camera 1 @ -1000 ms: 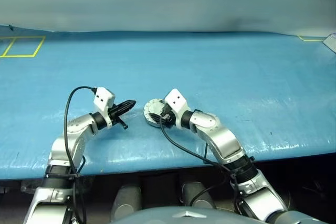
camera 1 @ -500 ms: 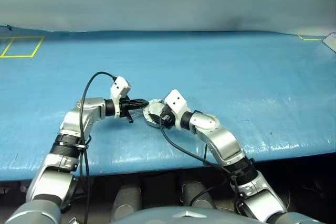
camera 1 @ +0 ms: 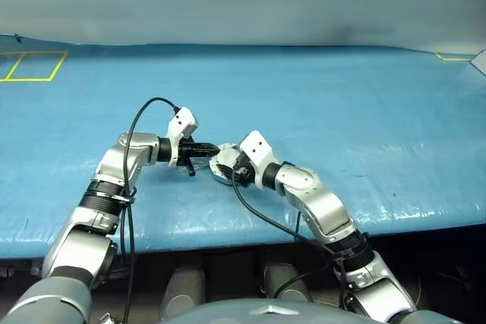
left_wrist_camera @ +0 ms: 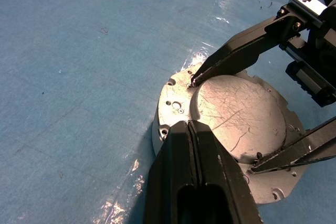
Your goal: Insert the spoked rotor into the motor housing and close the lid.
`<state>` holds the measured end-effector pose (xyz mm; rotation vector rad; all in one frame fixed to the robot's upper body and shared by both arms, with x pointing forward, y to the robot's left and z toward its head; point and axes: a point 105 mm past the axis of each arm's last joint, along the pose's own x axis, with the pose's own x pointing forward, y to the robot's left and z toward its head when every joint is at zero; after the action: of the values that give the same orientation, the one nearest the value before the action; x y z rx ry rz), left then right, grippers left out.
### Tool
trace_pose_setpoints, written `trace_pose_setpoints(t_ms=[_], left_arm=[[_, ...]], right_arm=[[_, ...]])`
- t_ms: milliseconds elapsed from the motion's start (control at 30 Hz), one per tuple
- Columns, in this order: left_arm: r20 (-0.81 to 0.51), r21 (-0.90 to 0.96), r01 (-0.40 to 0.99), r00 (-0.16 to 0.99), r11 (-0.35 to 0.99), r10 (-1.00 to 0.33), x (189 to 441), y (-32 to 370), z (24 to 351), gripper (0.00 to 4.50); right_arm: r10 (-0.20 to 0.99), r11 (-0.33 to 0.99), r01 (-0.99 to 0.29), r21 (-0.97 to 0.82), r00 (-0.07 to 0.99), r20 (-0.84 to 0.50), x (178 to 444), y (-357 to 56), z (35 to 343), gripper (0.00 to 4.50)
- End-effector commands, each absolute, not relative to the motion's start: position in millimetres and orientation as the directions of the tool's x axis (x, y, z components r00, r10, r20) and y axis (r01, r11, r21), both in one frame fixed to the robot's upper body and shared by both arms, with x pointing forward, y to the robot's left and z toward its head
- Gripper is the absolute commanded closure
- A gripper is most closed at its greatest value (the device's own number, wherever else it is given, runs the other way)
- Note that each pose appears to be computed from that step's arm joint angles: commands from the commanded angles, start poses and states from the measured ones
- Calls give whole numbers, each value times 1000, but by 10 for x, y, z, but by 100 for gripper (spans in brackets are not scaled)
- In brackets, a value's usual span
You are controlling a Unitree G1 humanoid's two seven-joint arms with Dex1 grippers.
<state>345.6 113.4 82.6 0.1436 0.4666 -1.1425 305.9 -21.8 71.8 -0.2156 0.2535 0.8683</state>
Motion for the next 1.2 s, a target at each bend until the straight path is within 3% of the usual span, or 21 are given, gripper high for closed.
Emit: trace_pose_setpoints(t_ms=[33, 300, 533, 633, 833, 967, 1200], left_arm=[[-459, -130, 914, 288, 385, -840, 3421, 1085, 758, 450], [-475, -126, 923, 265, 363, -839, 3420, 1070, 743, 450], [-479, -122, 930, 252, 348, -841, 3426, 1061, 738, 450], [-479, -126, 934, 238, 335, -845, 3418, 1040, 728, 450], [-481, -127, 937, 230, 326, -846, 3418, 1018, 707, 450], [-480, -128, 938, 225, 322, -848, 3409, 1011, 704, 450], [-485, -130, 937, 225, 325, -845, 3382, 1045, 694, 450]], right_arm=[[697, 641, -766, -51, 609, -379, 2937, -330, 513, 10], [618, 734, -678, -46, 695, -368, 2692, -644, 514, 2], [602, 767, -641, -26, 733, -318, 2423, -837, 817, 2], [594, 801, -587, 119, 753, -282, 2379, -870, 915, 2], [552, 806, -367, 464, 748, -368, 2465, -893, 685, 2], [582, 700, -288, 653, 760, -289, 2620, -782, 692, 2], [621, 535, -239, 810, 762, -185, 2767, -659, 753, 2]])
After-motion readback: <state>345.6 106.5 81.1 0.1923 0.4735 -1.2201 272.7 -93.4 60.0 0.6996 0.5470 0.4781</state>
